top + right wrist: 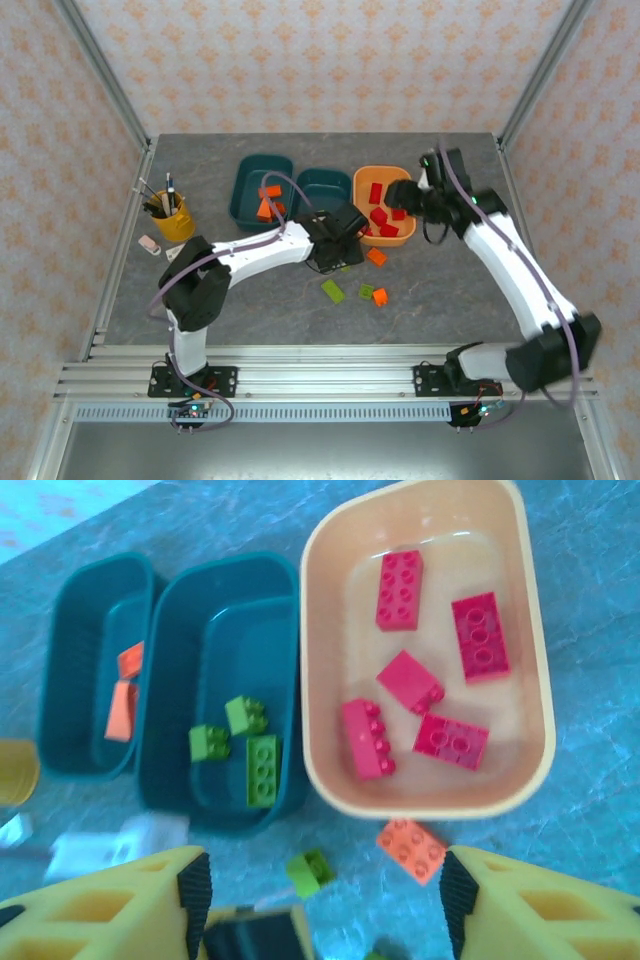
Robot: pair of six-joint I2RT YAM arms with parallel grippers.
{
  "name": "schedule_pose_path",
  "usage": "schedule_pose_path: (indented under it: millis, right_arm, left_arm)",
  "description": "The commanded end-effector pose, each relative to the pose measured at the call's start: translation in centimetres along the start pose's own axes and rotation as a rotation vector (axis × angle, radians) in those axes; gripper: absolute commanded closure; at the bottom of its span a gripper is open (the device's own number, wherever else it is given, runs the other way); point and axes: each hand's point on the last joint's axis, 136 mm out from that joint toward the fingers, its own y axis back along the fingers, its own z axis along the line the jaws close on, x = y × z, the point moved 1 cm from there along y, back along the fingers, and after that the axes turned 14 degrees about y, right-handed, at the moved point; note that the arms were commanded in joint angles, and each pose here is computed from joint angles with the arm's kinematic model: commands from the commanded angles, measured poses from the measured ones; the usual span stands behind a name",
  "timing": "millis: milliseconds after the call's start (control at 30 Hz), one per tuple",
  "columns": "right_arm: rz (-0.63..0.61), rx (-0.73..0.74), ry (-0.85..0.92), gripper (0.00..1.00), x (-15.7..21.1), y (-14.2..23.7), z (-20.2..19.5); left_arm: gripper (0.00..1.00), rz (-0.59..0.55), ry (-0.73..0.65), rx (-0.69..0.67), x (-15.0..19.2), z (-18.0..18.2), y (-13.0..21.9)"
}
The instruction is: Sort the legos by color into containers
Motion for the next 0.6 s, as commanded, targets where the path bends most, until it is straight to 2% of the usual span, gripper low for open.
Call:
schedule_pose_path:
  millis: [0, 167, 300, 567]
  right_arm:
    - [0.071, -0.079, -0.061, 0.32, 5.1, 0.2, 0.3]
    - [0.085, -0.146, -0.107, 0.3, 9.2, 2.4, 0.3]
    - [0.098, -0.165, -0.126, 0.3, 11.0, 3.1, 0.1]
    - [0.098, -0.148, -0.113, 0.3, 11.3, 4.0, -0.2]
  left_arm:
    - [0.38, -0.056, 0.053, -0.079, -0.6, 0.6, -0.6]
    - [0.38, -0.08, 0.051, -0.123, -0.9, 0.6, -2.3]
    - [0.41, -0.104, 0.04, -0.169, -1.3, 0.8, -3.2]
    - [0.59, -0.118, 0.018, -0.226, -1.6, 1.4, -4.9]
